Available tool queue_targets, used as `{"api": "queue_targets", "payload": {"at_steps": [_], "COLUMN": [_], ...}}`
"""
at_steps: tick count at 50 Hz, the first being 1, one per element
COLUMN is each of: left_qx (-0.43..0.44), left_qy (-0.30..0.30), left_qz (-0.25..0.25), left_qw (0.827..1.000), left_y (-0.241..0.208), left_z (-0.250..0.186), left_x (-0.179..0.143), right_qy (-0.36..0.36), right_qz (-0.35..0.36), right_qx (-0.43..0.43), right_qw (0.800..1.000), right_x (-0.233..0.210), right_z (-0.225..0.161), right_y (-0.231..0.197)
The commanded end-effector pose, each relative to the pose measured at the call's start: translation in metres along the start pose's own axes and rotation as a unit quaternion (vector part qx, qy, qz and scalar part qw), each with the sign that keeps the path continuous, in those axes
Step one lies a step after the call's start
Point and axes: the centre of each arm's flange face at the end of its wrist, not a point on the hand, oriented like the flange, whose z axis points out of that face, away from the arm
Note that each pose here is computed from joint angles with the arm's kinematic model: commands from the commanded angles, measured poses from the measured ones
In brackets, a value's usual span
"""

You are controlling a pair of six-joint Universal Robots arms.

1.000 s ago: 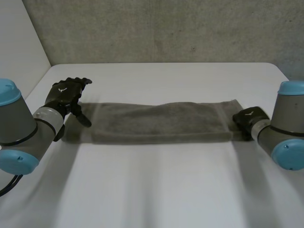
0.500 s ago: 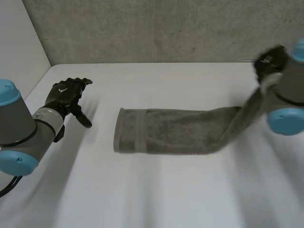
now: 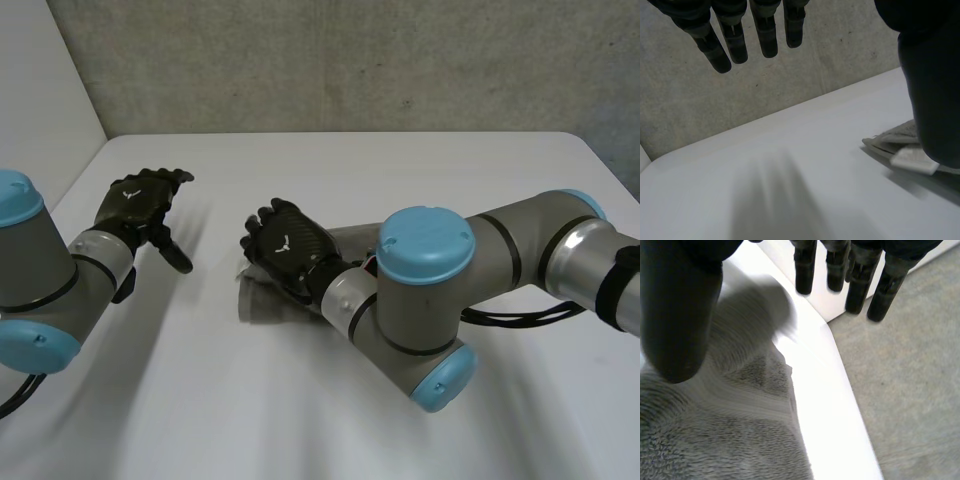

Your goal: Fold the towel.

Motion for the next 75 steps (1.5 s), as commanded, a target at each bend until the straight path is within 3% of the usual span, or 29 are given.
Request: {"api": "queue_targets", "payload": {"at_steps": [1, 4, 16, 23, 29, 35, 37, 42, 48, 50, 55, 59, 65, 67, 70, 72, 73, 75], "left_qx": [0.000, 0.000, 0.000, -0.002, -0.003, -0.001, -0.001, 0.000, 0.000, 0.000, -0.001, -0.006, -0.003, 0.000, 0.003, 0.009, 0.009, 0.022], "left_qy": [0.003, 0.004, 0.013, 0.020, 0.020, 0.019, 0.019, 0.019, 0.019, 0.019, 0.017, 0.018, 0.019, 0.019, 0.020, 0.021, 0.021, 0.032], "left_qz": [0.001, 0.001, 0.005, 0.006, 0.006, 0.006, 0.006, 0.006, 0.007, 0.007, 0.006, 0.005, 0.006, 0.006, 0.006, 0.005, 0.005, 0.004], "left_qw": [1.000, 1.000, 1.000, 1.000, 1.000, 1.000, 1.000, 1.000, 1.000, 1.000, 1.000, 1.000, 1.000, 1.000, 1.000, 1.000, 1.000, 0.999], "left_y": [0.000, 0.000, 0.002, 0.003, 0.004, 0.002, 0.002, 0.002, 0.001, 0.001, 0.001, 0.005, 0.003, 0.001, -0.001, -0.004, -0.004, -0.013], "left_z": [-0.001, -0.001, -0.002, -0.003, -0.004, -0.004, -0.004, -0.004, -0.004, -0.004, -0.005, -0.007, -0.007, -0.007, -0.007, -0.006, -0.006, -0.005], "left_x": [0.002, 0.003, 0.010, 0.016, 0.017, 0.016, 0.016, 0.016, 0.017, 0.017, 0.016, 0.015, 0.016, 0.017, 0.017, 0.018, 0.018, 0.026], "right_qy": [0.068, 0.086, 0.074, 0.106, 0.119, 0.143, 0.141, 0.106, 0.081, 0.033, -0.045, -0.079, -0.075, -0.046, -0.020, 0.022, 0.022, 0.059], "right_qz": [0.149, 0.185, 0.236, 0.206, 0.181, 0.100, 0.073, -0.019, -0.078, -0.119, -0.144, -0.129, -0.078, 0.005, 0.053, 0.150, 0.150, 0.232], "right_qx": [-0.026, -0.066, -0.227, -0.254, -0.252, -0.265, -0.262, -0.152, -0.077, -0.024, 0.026, 0.027, 0.012, -0.005, -0.008, -0.013, -0.013, -0.017], "right_qw": [0.986, 0.977, 0.942, 0.939, 0.943, 0.948, 0.952, 0.983, 0.991, 0.992, 0.988, 0.988, 0.994, 0.999, 0.998, 0.988, 0.988, 0.971], "right_x": [0.063, 0.084, 0.073, 0.080, 0.083, 0.098, 0.098, 0.063, 0.035, 0.004, -0.039, -0.054, -0.048, -0.021, 0.001, 0.036, 0.037, 0.064], "right_z": [-0.016, -0.031, -0.071, -0.081, -0.078, -0.073, -0.069, -0.036, -0.020, -0.016, -0.019, -0.026, -0.027, -0.027, -0.029, -0.035, -0.035, -0.040], "right_y": [0.015, 0.031, 0.097, 0.125, 0.123, 0.118, 0.111, 0.033, 0.004, -0.014, -0.023, -0.012, -0.004, 0.004, 0.005, 0.011, 0.011, 0.020]}}
